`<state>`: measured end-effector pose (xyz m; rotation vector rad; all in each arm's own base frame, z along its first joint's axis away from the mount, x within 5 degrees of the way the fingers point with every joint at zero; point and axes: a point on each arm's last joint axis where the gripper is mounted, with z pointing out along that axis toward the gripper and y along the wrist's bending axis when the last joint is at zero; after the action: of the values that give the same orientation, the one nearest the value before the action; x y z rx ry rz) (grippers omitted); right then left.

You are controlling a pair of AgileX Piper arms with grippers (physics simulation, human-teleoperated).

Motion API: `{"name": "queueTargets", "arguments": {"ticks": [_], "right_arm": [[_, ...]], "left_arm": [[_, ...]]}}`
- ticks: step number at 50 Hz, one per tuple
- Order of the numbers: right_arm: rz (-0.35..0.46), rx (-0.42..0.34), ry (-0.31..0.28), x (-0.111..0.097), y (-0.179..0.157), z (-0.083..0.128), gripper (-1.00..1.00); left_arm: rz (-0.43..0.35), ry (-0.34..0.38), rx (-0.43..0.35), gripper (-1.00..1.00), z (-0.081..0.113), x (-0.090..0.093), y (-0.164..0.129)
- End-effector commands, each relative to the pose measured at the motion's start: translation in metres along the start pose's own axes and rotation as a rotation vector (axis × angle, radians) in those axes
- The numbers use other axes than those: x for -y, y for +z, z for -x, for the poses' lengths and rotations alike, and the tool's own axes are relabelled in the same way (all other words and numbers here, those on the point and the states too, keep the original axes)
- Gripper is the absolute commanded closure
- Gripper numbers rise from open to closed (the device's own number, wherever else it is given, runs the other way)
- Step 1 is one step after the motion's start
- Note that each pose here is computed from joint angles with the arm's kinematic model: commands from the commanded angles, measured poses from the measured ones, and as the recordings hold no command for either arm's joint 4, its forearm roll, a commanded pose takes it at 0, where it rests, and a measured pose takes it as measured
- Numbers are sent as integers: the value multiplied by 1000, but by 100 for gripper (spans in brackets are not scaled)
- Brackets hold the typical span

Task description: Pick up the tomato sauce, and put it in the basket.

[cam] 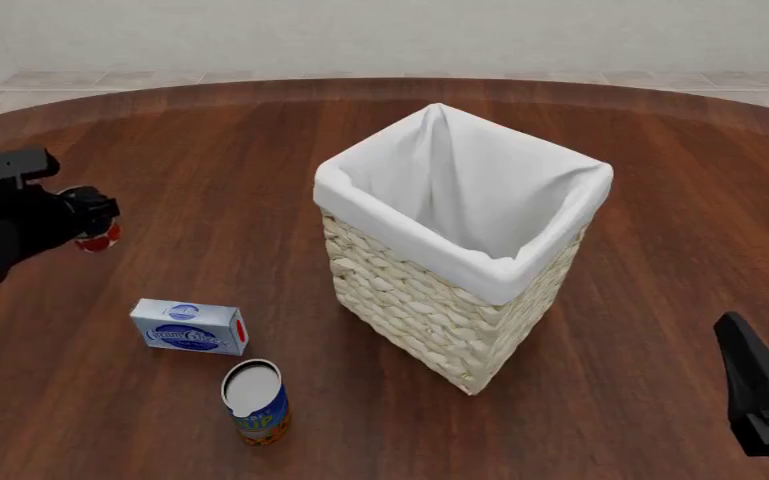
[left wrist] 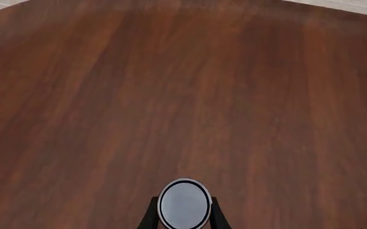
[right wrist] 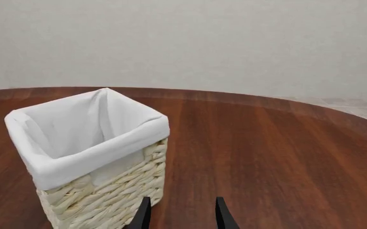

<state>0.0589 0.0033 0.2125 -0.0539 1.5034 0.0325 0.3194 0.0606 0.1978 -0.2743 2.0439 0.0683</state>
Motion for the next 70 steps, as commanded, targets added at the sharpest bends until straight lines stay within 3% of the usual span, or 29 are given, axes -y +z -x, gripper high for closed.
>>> {"name": "queueTargets", "arguments": {"ticks": [1,25,29,70], "right_arm": [[0,-1,-3,0,0,0,-100],[-3,0,-3,0,1,0,-100],[-4,0,-3,0,1,0,-100],[14,-7,-18,-1,1,0,-100]], "left_arm": [[-72,41,65,100,32,27,-17],[-253,130,150,100,94,96,-48],[-298,150,149,100,99,114,-53],[-541,353,208,100,150,224,-89]]}}
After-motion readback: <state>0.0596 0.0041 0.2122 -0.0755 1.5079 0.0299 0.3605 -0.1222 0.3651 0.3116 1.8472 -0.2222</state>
